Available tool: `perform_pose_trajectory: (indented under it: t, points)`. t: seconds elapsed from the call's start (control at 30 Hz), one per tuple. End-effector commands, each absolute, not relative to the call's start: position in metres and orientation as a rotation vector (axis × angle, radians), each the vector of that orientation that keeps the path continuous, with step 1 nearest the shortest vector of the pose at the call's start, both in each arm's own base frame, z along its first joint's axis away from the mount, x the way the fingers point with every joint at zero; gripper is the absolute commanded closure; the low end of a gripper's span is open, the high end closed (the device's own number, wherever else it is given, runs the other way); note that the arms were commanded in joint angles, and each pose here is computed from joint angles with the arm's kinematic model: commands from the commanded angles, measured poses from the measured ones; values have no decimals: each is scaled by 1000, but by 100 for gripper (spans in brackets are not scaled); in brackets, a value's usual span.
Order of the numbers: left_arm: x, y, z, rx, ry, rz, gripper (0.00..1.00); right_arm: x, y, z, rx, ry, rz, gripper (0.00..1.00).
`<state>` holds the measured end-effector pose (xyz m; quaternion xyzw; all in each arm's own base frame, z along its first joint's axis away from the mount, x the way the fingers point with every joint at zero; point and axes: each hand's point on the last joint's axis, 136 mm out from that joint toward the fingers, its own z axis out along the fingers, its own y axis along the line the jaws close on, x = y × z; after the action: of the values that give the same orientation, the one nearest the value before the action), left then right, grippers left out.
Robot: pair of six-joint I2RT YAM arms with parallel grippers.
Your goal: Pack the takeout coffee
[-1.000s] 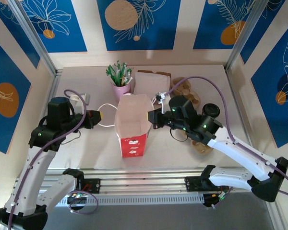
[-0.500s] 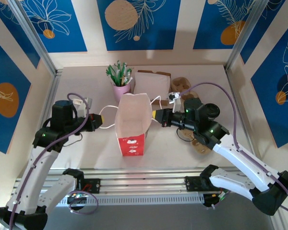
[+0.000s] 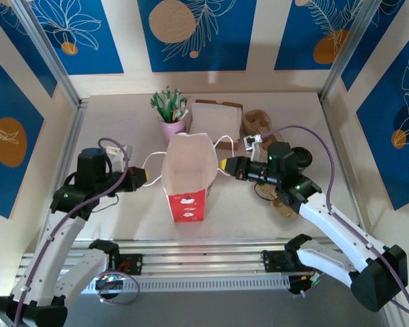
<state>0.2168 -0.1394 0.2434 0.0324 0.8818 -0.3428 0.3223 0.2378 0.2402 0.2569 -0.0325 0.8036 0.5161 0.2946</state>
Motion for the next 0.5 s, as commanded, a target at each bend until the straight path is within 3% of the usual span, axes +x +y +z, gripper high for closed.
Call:
perform_pose_trajectory:
  t: [0.0, 0.47]
  points:
    - [212, -144, 242, 98, 2309, -935, 100, 232, 246, 254, -106, 2149, 1449, 100]
    - [213, -145, 235, 73, 2315, -952, 100, 235, 248, 229, -77, 2234, 1474, 96]
